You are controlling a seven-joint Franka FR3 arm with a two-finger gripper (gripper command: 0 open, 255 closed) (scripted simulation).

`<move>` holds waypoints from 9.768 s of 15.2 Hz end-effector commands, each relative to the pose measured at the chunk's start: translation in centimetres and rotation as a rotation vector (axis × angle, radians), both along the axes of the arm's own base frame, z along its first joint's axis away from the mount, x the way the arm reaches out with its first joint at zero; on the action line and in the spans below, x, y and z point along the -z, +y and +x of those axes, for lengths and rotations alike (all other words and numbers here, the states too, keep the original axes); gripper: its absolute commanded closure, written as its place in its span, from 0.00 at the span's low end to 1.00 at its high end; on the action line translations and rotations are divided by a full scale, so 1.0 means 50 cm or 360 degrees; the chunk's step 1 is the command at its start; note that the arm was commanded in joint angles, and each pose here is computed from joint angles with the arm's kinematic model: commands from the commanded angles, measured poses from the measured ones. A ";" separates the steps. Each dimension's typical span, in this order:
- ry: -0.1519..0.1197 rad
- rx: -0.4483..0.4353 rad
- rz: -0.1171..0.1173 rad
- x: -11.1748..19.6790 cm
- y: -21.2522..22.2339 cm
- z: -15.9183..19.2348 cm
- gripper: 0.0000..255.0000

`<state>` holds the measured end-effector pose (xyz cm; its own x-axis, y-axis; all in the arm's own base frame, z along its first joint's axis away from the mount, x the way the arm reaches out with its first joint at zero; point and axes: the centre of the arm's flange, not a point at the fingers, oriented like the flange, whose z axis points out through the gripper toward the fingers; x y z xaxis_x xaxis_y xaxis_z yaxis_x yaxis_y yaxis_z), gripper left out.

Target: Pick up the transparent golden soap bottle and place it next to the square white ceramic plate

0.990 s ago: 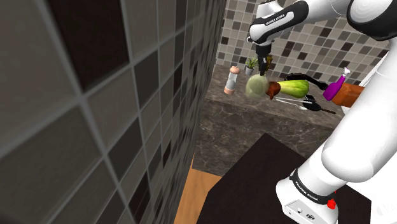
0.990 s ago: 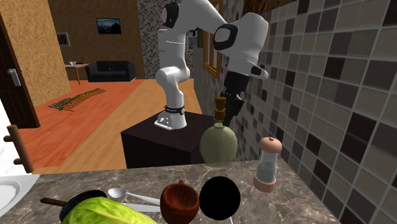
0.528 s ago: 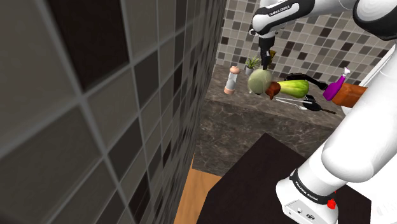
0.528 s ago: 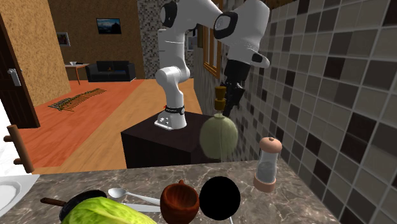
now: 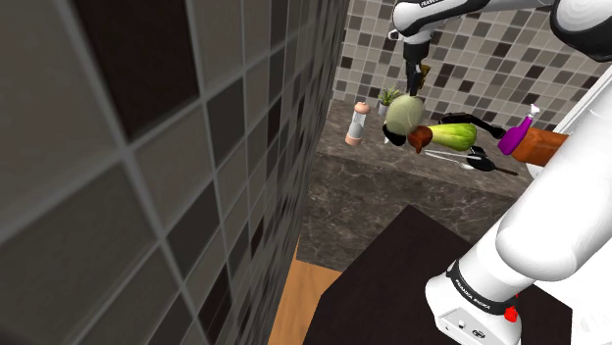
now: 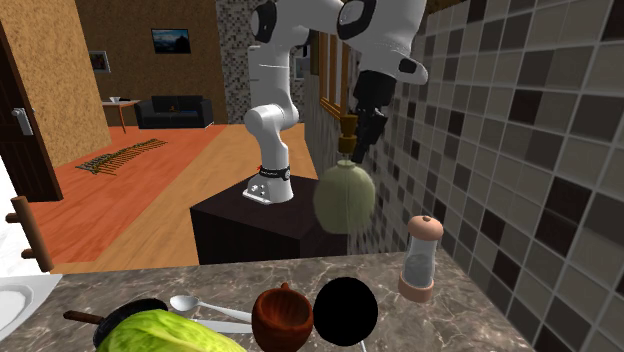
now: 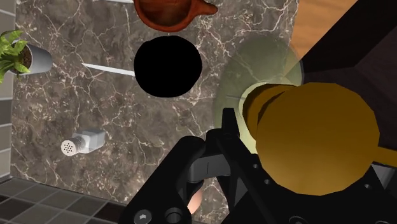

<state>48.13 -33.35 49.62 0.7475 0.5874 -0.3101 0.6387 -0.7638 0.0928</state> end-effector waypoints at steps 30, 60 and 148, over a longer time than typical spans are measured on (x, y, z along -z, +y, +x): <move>0.0000 0.0000 0.0000 -0.328 0.002 0.000 1.00; 0.0000 0.0000 0.0000 -0.411 -0.270 -0.513 1.00; 0.0000 0.0000 0.0000 0.229 -0.472 -0.894 0.00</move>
<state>3.44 -56.93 38.16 0.7476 0.5873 -0.3100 0.6387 -0.7639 0.0930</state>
